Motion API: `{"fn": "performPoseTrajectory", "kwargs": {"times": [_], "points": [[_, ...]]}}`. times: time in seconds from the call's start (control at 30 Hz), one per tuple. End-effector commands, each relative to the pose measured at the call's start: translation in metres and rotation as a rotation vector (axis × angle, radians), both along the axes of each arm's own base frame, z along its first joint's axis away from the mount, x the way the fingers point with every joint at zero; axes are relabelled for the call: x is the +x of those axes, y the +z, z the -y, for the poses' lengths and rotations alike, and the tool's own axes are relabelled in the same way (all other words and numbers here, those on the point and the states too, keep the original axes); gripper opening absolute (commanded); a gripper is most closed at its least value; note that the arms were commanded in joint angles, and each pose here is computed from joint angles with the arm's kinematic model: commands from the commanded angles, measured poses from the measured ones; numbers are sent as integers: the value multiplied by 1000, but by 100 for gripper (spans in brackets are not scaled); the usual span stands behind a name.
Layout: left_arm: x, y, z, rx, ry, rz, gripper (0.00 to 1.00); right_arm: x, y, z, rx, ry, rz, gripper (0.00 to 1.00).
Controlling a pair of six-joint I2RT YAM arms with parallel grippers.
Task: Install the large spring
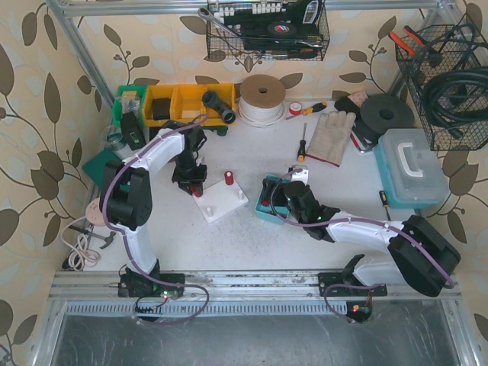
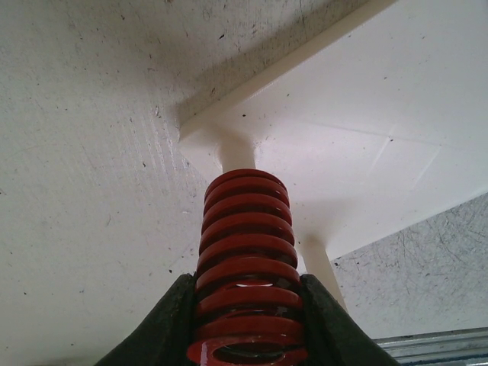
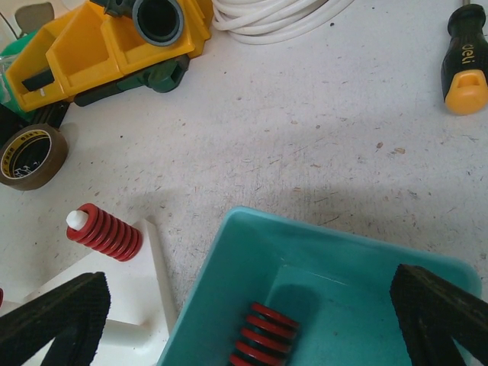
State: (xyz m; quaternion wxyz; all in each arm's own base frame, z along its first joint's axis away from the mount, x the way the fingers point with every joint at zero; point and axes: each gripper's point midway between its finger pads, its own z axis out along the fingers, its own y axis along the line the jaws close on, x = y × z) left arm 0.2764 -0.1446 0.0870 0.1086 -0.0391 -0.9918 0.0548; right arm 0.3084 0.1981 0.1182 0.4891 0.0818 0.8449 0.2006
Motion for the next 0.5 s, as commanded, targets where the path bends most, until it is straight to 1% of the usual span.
{"fn": "performPoseTrajectory", "kwargs": {"times": [0.0, 0.47], "points": [[-3, -1, 2, -14, 15, -12, 0, 2, 3, -3, 4, 7, 11, 99], [-4, -3, 4, -7, 13, -15, 0, 2, 3, -3, 3, 7, 12, 99]]}}
